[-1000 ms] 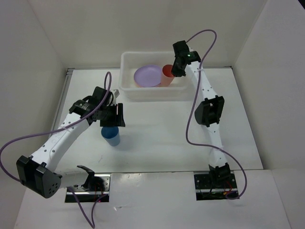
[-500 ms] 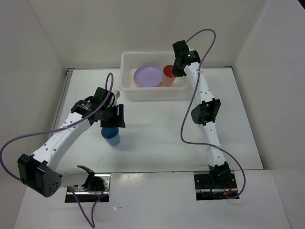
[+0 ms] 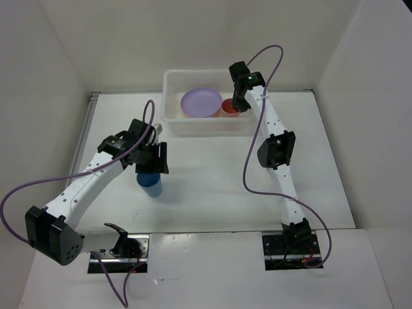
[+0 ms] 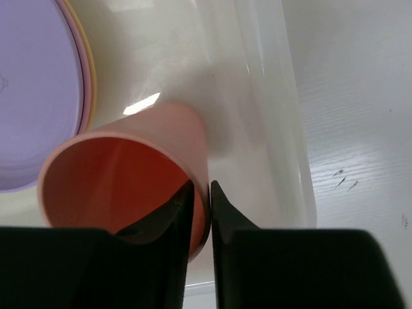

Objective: Place the mixed dishes into the plastic bin

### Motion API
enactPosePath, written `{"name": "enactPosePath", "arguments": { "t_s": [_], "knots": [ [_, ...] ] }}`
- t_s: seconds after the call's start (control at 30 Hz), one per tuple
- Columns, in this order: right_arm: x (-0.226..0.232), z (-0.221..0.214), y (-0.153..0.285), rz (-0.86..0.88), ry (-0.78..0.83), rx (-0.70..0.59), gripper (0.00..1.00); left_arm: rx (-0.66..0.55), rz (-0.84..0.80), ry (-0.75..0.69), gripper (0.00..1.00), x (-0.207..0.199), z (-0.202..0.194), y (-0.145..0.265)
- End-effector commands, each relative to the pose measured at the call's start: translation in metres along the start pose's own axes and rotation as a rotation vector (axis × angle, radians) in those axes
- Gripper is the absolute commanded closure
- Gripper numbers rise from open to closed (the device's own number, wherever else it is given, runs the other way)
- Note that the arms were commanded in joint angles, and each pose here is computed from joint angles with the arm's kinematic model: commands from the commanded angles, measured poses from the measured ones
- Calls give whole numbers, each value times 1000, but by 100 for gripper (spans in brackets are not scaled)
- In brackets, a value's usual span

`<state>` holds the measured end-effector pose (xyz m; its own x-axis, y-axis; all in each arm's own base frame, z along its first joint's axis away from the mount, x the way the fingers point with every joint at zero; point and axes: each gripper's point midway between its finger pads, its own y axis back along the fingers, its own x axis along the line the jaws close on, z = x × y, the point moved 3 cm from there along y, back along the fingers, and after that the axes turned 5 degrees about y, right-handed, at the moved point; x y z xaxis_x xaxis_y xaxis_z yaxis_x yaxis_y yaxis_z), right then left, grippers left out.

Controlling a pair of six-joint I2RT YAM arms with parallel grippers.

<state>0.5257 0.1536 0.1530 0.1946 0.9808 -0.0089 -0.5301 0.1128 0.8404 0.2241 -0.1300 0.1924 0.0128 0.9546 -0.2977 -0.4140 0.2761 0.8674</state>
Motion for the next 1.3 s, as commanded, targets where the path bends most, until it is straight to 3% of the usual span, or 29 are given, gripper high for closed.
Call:
{"name": "enactPosePath", "arguments": {
  "t_s": [0.0,0.03,0.1,0.2,0.23,0.3,0.33,0.47,0.63,0.73,0.77,0.9,1.1,1.27],
  "knots": [
    [1,7,22,0,16,-39,75,5,11,10,31,1,-1,-7],
    [1,7,22,0,16,-39,67,5,11,10,31,1,-1,-7],
    [1,15,32,14,15,-70,65,5,11,10,32,1,-1,-7],
    [8,22,43,46,21,-105,53,18,32,11,36,5,-3,-14],
    [7,25,49,51,17,-115,43,18,32,11,37,5,-3,-14],
    [8,29,58,68,11,-132,33,17,42,11,39,6,-1,-17],
    [7,34,67,78,4,-153,22,31,60,12,39,9,-3,-22],
    [10,44,99,114,-6,-214,0,45,83,5,39,10,-3,-31],
    [9,62,152,184,-42,-321,0,90,126,-1,40,14,-7,-45],
    [6,70,190,226,-68,-389,0,87,167,-12,52,18,-6,-52],
    [6,71,209,248,-70,-417,0,79,183,-3,67,19,-3,-53],
    [10,66,249,252,-66,-482,0,62,227,5,100,21,1,-56],
    [-21,65,346,362,-116,-628,0,35,305,-21,100,23,12,-39],
    [-54,41,384,347,-119,-629,0,-319,241,-19,100,-9,86,59]
  ]
}}
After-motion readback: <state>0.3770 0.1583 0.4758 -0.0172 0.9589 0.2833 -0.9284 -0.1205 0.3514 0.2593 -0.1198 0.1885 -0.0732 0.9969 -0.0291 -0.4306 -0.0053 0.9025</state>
